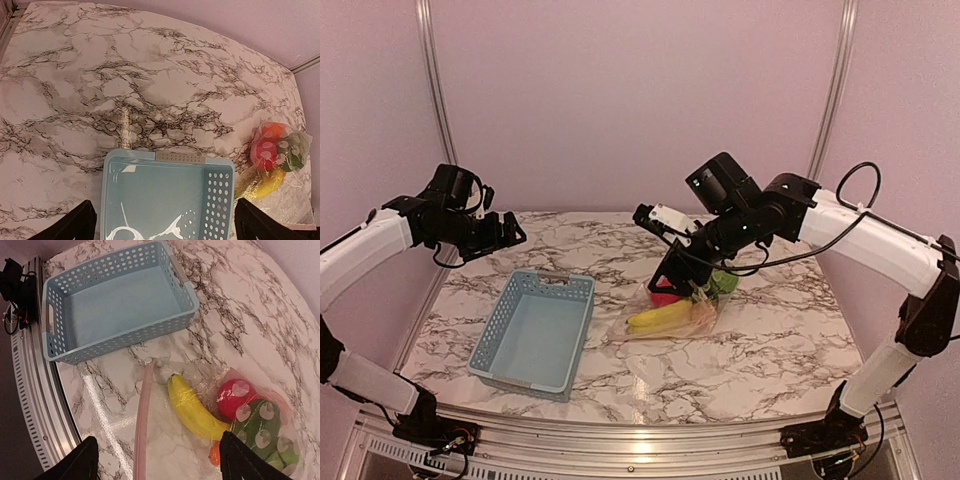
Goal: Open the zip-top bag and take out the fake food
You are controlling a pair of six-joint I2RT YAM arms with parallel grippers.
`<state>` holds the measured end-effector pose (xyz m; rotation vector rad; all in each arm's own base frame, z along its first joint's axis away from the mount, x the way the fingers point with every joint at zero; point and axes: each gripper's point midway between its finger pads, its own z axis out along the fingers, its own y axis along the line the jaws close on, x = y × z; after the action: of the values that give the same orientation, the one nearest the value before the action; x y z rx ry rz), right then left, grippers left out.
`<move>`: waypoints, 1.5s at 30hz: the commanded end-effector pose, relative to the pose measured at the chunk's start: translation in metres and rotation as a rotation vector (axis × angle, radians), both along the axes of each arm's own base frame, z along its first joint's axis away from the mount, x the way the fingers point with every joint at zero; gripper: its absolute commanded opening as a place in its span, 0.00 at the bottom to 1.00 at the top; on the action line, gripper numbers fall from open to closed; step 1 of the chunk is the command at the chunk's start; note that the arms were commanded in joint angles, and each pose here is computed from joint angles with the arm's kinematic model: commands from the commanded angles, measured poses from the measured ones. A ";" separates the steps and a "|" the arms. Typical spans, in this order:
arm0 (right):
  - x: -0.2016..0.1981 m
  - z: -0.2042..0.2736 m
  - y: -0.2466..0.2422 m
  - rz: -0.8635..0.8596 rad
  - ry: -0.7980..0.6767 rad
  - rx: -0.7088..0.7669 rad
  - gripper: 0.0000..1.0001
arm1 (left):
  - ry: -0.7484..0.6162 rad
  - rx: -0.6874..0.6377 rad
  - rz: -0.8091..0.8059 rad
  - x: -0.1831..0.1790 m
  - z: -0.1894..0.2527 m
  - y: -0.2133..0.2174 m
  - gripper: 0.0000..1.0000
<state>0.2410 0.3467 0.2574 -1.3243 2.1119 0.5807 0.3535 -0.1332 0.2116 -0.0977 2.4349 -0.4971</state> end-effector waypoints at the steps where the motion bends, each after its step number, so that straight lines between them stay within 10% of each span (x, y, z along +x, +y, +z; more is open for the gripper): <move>1: -0.020 -0.027 0.018 0.069 -0.075 -0.178 0.78 | 0.031 -0.012 -0.011 -0.011 -0.006 -0.001 0.99; 27: -0.008 -0.166 0.041 0.065 -0.182 -0.642 0.58 | 0.022 -0.006 -0.031 0.007 -0.004 -0.009 0.99; 39: 0.020 -0.146 0.030 -0.062 -0.322 -0.691 0.09 | -0.001 0.017 -0.018 0.013 -0.003 -0.005 0.99; 45: 0.026 -0.088 0.036 -0.109 -0.365 -0.552 0.00 | -0.098 -0.017 -0.026 0.020 0.020 -0.009 0.99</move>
<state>0.2569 0.3734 0.0991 -1.6035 2.1562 -0.4040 0.3638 -0.1375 0.2017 -0.0848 2.4516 -0.4950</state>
